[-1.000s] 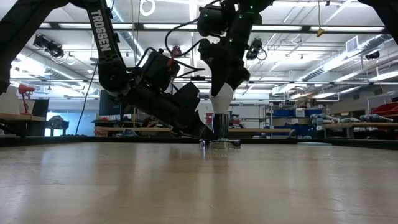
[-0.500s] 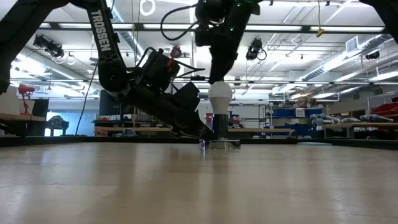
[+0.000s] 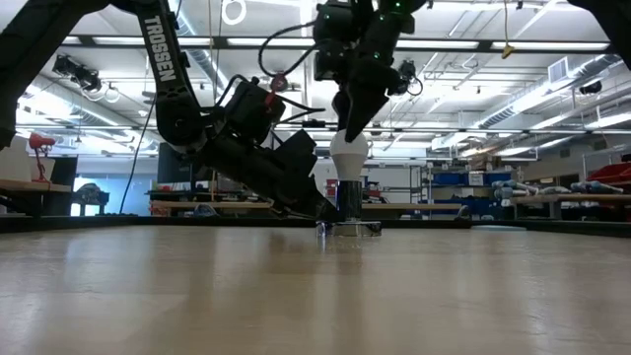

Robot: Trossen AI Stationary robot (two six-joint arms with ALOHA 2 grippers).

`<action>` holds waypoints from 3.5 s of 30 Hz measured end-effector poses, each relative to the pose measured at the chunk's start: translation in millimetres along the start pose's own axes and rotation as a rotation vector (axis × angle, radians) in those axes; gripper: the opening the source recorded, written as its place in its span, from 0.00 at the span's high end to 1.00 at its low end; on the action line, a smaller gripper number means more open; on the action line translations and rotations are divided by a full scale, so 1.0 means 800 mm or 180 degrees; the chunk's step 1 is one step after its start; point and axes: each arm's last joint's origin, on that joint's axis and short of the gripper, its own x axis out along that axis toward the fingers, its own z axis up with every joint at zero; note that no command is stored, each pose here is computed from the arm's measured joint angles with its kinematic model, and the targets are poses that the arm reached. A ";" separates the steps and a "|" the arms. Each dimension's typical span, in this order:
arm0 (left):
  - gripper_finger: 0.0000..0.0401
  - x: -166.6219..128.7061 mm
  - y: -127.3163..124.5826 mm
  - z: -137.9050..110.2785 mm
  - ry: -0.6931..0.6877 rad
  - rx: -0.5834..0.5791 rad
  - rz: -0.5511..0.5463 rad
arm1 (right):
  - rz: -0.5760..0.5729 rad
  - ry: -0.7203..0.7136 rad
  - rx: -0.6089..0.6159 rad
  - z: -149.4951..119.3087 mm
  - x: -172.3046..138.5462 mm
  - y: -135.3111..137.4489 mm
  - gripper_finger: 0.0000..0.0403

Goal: Screw lightbulb
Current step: Insert the lightbulb into the lamp

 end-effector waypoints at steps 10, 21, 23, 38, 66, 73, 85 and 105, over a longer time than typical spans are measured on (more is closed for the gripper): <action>0.98 0.000 0.000 0.000 -0.0001 0.0001 0.0000 | -0.0137 0.0121 0.0523 -0.012 0.024 0.002 0.16; 0.98 0.000 0.000 0.000 -0.0001 0.0000 0.0002 | -0.0216 0.0226 0.2026 -0.023 0.040 0.010 0.32; 0.98 0.000 0.000 0.000 -0.0001 0.0000 0.0000 | -0.0214 0.0225 0.1848 -0.018 0.037 0.012 0.29; 0.98 0.000 0.000 0.000 0.0002 -0.0001 0.0001 | -0.0337 0.0096 0.0178 0.006 0.004 0.011 0.14; 0.98 0.000 0.000 0.000 0.0003 -0.0001 0.0001 | -0.0413 0.0036 0.1482 0.008 0.009 0.022 0.12; 0.98 0.000 0.000 0.000 0.0002 -0.0001 0.0001 | -0.0444 -0.0016 0.0619 0.017 -0.004 0.023 0.10; 0.98 0.000 0.000 0.000 0.0002 0.0000 0.0002 | -0.0192 0.0171 0.0052 0.008 -0.012 0.017 0.20; 0.98 0.000 0.000 0.000 0.0002 0.0000 0.0002 | -0.0385 0.0077 0.1300 0.009 -0.012 0.011 0.34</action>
